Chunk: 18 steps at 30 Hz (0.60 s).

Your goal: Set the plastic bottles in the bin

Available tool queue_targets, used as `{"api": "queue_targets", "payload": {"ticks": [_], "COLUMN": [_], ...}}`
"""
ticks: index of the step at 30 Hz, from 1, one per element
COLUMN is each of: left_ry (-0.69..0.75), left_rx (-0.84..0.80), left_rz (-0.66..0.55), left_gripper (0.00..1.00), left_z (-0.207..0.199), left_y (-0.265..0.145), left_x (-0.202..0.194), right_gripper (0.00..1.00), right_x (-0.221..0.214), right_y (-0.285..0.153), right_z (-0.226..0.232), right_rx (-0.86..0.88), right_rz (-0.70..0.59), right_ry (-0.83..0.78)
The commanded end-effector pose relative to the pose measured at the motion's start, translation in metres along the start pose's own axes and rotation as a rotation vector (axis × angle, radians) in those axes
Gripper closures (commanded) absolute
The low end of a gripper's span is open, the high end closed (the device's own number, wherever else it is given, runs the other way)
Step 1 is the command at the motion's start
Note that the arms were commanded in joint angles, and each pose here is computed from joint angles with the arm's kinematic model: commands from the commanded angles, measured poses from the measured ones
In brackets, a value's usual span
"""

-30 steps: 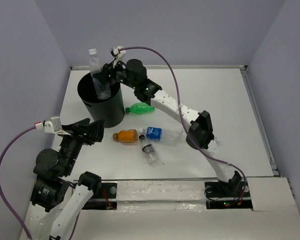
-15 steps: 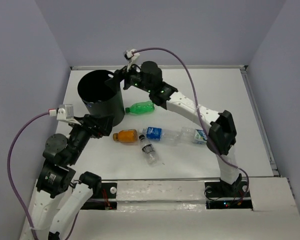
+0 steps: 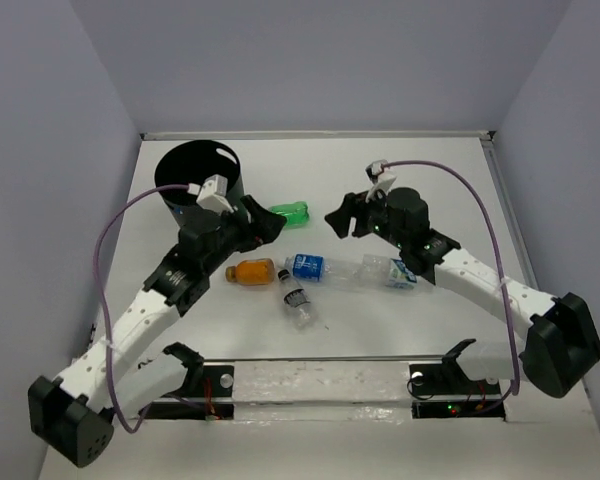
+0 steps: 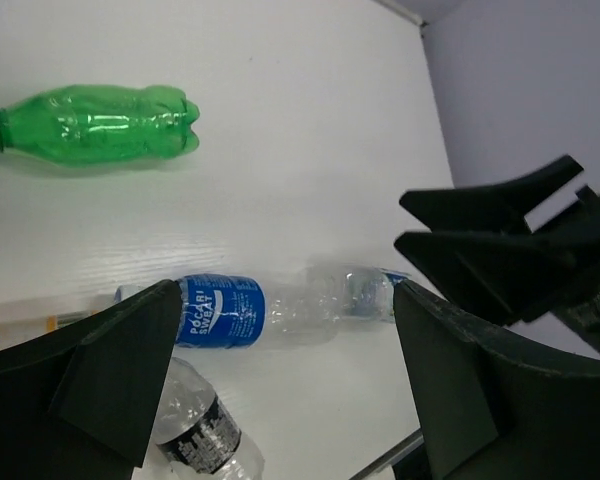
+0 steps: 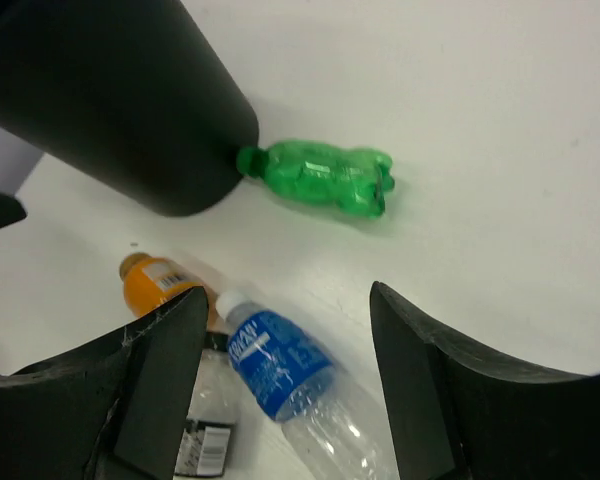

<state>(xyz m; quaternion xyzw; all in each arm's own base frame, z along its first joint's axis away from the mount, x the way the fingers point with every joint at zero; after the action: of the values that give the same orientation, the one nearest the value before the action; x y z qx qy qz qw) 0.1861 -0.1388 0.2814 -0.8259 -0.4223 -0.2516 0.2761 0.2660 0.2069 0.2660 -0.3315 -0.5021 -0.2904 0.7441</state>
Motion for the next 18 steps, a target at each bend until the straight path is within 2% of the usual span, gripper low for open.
{"api": "queue_targets", "payload": {"ticks": [1,6,9,16,18], "left_ry": [-0.09,-0.219,-0.304,-0.356,-0.355], "left_rx": [0.084,0.277,0.385,0.669,0.69], "left_rz": [-0.093,-0.241,-0.267,-0.279,-0.273], "left_gripper": [0.03,0.01,0.01,0.01,0.01], "left_z": [-0.01,0.005,0.018,0.044,0.044], "left_y": [0.046,0.096,0.127,0.189,0.198], "left_x": [-0.013,-0.02,-0.03,-0.05,-0.051], "right_gripper": [0.28,0.26,0.26,0.26,0.26], "right_x": [-0.031,-0.042,-0.043,-0.042,-0.043], "right_y": [-0.03,-0.056,-0.07,-0.083,-0.086], "right_z": [-0.006,-0.006,-0.006,0.001,0.003], "right_rx": [-0.061,-0.059,-0.054,0.028,0.05], "right_rz": [0.036,0.057,0.054,0.051,0.052], "right_ry": [0.06,0.087,0.078,0.071,0.064]}}
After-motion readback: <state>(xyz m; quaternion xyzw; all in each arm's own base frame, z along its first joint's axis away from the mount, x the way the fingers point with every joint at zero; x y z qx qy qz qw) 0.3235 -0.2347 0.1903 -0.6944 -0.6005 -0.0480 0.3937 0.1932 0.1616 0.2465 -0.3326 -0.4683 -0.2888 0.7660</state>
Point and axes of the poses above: each gripper's point midway between its finger pads, its own y axis out along the fingers, its own z axis along the line the jaws close on, x = y × z, the point moved 10 cm from there along -y, back along the fingers, and after that the axes turned 4 degrees about -y, right-handed, at the moved point
